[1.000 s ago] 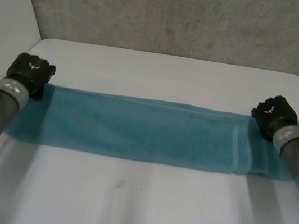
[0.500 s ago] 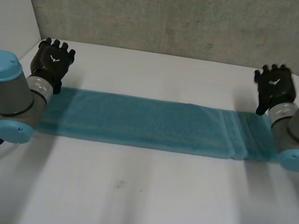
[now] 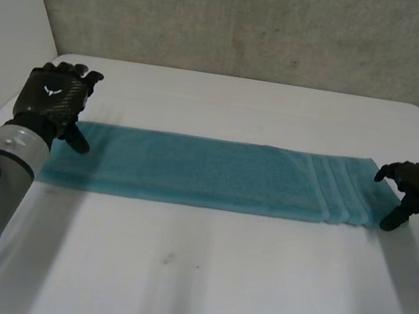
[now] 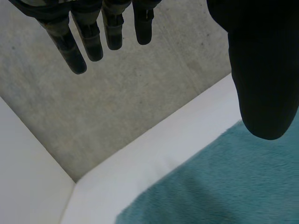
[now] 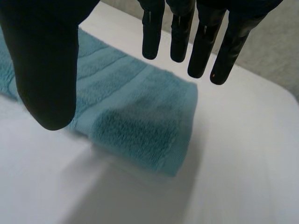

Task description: Fold the laundry

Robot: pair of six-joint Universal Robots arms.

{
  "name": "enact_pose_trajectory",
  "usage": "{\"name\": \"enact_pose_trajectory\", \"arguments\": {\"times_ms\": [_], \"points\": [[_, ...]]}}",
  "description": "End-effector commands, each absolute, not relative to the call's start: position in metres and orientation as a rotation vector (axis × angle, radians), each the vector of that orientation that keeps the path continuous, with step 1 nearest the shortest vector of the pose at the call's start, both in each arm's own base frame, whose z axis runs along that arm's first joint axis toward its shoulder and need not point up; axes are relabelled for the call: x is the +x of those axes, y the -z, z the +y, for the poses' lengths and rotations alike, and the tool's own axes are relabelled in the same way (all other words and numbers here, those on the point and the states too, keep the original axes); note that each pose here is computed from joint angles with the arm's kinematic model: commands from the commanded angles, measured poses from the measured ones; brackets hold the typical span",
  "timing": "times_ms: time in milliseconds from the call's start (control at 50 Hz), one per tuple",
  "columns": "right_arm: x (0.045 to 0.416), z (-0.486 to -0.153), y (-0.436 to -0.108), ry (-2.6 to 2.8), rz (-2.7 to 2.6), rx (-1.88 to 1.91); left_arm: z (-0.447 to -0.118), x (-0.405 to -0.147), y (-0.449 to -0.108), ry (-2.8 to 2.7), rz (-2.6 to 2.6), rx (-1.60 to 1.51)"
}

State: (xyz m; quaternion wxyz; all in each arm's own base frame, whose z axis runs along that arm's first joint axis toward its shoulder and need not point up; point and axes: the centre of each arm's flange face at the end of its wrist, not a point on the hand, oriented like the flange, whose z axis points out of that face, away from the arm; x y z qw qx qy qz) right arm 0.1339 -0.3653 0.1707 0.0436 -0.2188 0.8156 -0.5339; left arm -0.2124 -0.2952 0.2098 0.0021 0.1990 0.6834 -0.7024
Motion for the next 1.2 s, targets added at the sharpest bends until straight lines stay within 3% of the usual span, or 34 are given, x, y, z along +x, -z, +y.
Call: {"name": "enact_pose_trajectory", "arguments": {"times_ms": [20,300,480,680,760,860,980,1000,1020,1040,1160,1200], "points": [[0.127,-0.386,-0.135,1.670,2.466,-0.671,-0.291,-0.212,-0.201,2.181,2.200,0.611],[0.116,-0.401,-0.121,1.743,2.490,-0.765,-0.291,-0.212,-0.199,2.176,2.206,0.614],[0.074,-0.421,-0.132,1.889,2.657,-0.624,-0.291,-0.212,-0.200,2.178,2.204,0.613],[-0.011,-0.447,-0.166,2.135,3.000,-0.673,-0.290,-0.211,-0.200,2.177,2.203,0.610],[-0.004,-0.452,-0.180,2.220,2.961,-0.720,-0.290,-0.211,-0.201,2.178,2.201,0.607],[0.059,-0.450,-0.213,2.350,2.696,-0.713,-0.290,-0.211,-0.201,2.178,2.201,0.607],[0.190,-0.417,-0.233,2.355,2.256,-0.959,-0.289,-0.211,-0.203,2.184,2.195,0.604],[0.229,-0.400,-0.236,2.337,2.117,-1.044,-0.289,-0.211,-0.204,2.185,2.193,0.604],[0.229,-0.400,-0.236,2.337,2.116,-1.045,-0.289,-0.211,-0.204,2.187,2.191,0.603],[0.281,-0.370,-0.238,2.303,1.915,-1.151,-0.289,-0.210,-0.204,2.185,2.193,0.604],[0.381,-0.292,-0.214,2.173,1.526,-1.331,-0.288,-0.210,-0.204,2.183,2.194,0.602],[0.392,-0.280,-0.209,2.149,1.481,-1.352,-0.288,-0.209,-0.203,2.181,2.196,0.601]]}}
